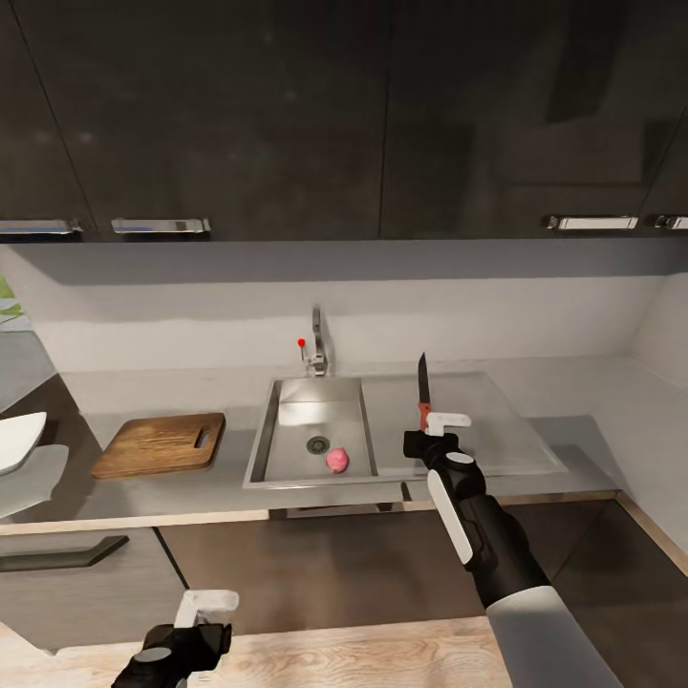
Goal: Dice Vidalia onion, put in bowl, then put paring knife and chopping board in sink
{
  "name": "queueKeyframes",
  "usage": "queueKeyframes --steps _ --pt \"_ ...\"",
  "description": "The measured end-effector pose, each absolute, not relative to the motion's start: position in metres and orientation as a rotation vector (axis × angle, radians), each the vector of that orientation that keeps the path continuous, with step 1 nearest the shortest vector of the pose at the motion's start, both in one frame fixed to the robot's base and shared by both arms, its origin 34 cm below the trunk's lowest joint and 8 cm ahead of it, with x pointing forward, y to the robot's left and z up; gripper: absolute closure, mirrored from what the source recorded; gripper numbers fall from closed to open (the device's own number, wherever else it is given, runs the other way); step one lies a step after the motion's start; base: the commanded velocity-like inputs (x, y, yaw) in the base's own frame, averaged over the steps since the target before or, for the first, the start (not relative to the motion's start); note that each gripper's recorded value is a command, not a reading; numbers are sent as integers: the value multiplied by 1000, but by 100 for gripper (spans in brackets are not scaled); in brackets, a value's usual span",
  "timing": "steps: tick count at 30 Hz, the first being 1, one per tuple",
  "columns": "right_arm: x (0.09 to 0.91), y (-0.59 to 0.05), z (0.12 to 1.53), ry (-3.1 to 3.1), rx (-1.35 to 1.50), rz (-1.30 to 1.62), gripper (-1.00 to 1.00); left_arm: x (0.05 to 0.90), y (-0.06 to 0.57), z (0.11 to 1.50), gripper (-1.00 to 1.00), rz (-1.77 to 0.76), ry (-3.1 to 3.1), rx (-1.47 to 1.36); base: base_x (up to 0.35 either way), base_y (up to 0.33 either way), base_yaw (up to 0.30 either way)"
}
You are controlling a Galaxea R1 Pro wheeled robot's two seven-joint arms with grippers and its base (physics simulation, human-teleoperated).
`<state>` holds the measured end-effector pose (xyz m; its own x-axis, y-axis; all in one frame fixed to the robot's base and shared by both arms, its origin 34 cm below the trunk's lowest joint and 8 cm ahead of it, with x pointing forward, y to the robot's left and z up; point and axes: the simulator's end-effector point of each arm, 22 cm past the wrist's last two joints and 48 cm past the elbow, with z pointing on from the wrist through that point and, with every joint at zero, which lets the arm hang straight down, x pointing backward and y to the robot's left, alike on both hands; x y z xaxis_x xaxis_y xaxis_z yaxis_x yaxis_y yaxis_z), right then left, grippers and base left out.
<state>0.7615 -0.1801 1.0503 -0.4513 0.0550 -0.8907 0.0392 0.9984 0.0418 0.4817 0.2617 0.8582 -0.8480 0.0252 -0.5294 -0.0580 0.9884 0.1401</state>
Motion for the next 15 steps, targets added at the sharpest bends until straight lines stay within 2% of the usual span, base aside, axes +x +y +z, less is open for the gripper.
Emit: queueKeyframes --steps 7,15 --pt "762 -181 1050 2040 66 16 100 516 246 879 -100 177 2582 -2 0 0 0" --pt "762 -182 1050 2040 66 15 100 577 200 930 -100 97 2510 55 0 0 0"
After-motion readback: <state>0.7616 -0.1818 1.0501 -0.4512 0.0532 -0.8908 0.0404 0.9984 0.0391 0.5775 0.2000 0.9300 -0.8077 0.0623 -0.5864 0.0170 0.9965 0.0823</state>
